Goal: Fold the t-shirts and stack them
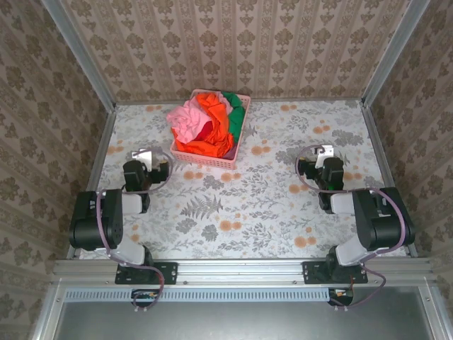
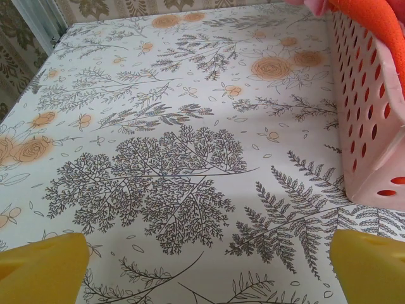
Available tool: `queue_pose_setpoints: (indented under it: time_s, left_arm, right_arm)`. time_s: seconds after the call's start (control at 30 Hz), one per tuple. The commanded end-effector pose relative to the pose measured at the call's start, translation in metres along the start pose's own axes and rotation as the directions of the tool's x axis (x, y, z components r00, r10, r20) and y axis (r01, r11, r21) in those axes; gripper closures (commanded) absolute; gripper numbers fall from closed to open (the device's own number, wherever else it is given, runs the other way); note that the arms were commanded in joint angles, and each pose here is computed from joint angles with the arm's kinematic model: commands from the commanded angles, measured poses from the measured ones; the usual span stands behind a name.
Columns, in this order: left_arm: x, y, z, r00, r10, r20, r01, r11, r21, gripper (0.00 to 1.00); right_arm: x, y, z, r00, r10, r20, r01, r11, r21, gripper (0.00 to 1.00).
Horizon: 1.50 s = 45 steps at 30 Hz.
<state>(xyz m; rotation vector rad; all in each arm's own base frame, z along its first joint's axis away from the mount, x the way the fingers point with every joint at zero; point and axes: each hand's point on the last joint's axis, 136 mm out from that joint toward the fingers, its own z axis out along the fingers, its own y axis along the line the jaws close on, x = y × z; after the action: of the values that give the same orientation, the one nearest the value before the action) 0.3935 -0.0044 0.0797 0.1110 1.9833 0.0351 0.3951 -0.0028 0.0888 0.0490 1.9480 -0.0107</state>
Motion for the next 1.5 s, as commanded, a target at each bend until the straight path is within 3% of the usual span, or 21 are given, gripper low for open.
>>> queue_pose_setpoints:
  time_s: [0.0,0.93,1.1,1.3,1.47]
  left_arm:
    - [-0.014,-0.001,0.000,0.999,-0.002,0.044,0.002,1.000,0.011,0.00]
    - [-0.014,0.000,-0.001,0.999,-0.002,0.047,0.002,1.000,0.004,0.00]
    - [-0.029,-0.001,-0.013,0.997,0.022,0.075,-0.021,0.999,-0.025,0.00]
    - [-0.075,-0.039,-0.037,0.992,0.126,0.006,-0.126,0.992,0.031,0.00]
    - [-0.124,-0.106,-0.052,0.981,0.194,0.018,-0.195,0.969,0.151,0.00]
  right_arm:
    - [-0.009,-0.001,0.002,1.000,0.000,0.022,0.000,1.000,0.007,0.00]
    - [-0.011,0.001,0.002,1.000,-0.001,0.018,0.001,1.000,-0.009,0.00]
    - [-0.023,0.004,-0.004,1.000,-0.010,0.015,0.010,1.000,-0.021,0.00]
    - [-0.058,0.008,-0.028,1.000,0.001,0.019,0.000,0.999,-0.045,0.00]
    - [-0.087,0.012,-0.055,0.996,0.089,-0.016,-0.090,0.994,-0.065,0.00]
